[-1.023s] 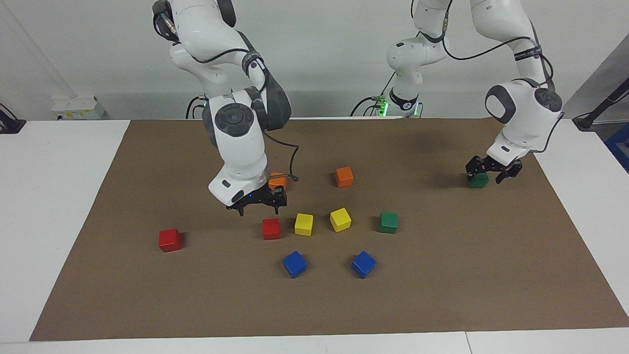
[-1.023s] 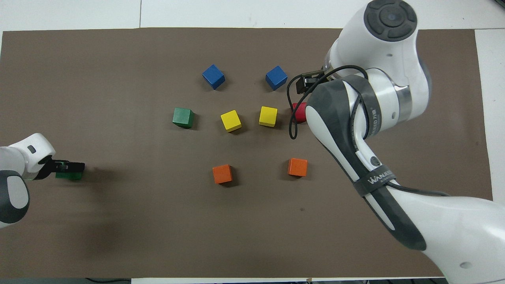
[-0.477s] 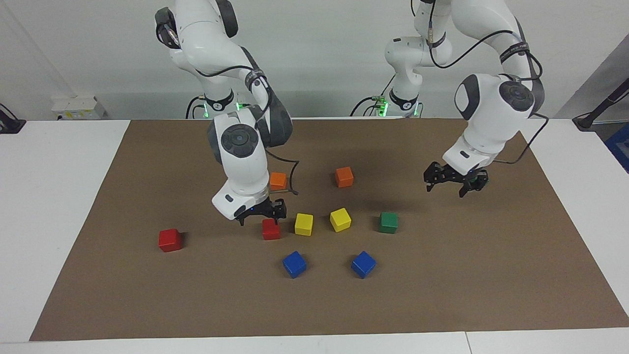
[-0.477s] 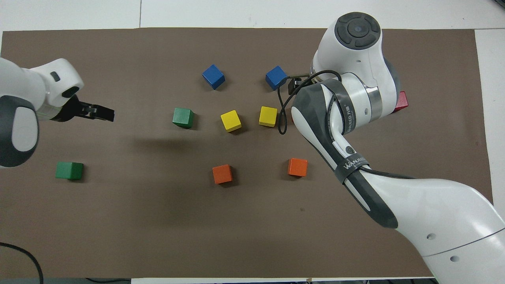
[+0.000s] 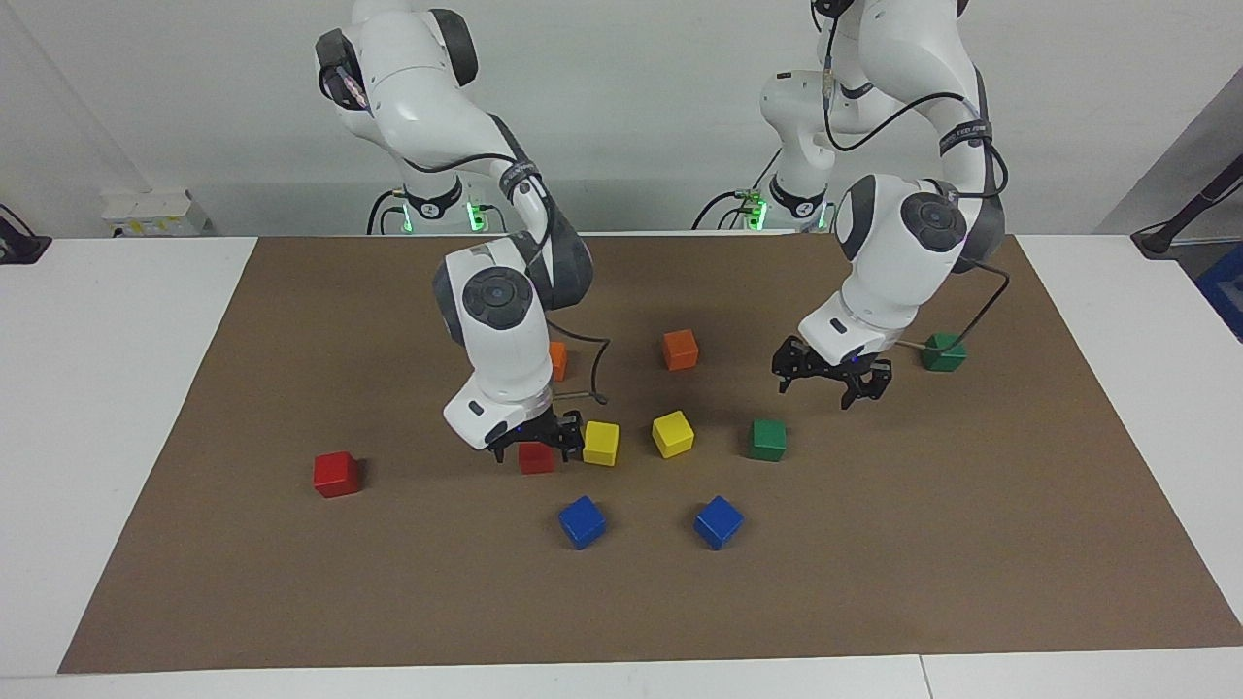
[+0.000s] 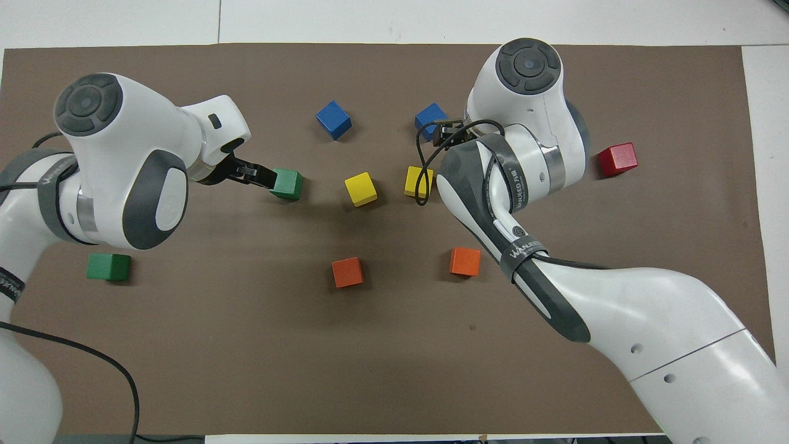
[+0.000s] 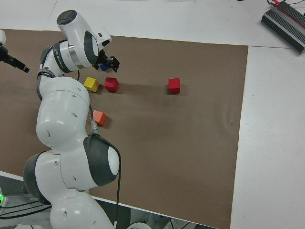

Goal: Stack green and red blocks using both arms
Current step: 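Grasp the other green cube while the right gripper grasps the other red cube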

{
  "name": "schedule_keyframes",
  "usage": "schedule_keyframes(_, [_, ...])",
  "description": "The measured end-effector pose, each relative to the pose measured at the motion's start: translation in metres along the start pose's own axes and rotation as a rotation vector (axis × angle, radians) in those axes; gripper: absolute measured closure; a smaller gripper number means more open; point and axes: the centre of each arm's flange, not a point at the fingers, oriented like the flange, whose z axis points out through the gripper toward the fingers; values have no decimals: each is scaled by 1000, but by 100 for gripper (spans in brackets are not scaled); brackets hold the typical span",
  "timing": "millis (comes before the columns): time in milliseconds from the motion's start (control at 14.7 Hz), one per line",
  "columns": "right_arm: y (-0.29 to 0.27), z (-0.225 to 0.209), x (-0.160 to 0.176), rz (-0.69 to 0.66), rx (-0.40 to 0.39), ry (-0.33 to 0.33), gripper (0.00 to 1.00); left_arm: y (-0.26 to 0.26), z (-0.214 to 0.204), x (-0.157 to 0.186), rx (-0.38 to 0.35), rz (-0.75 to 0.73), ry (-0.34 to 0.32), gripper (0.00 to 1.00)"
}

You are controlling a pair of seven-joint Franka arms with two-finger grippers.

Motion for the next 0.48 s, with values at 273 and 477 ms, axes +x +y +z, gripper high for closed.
schedule_keyframes(273, [1,11,0,1,2,5,0,40,46,21,-8,5,-37,0])
schedule_keyframes(477, [2,27,-4,0,2,3,0,33,60,26,20,13,-42,0])
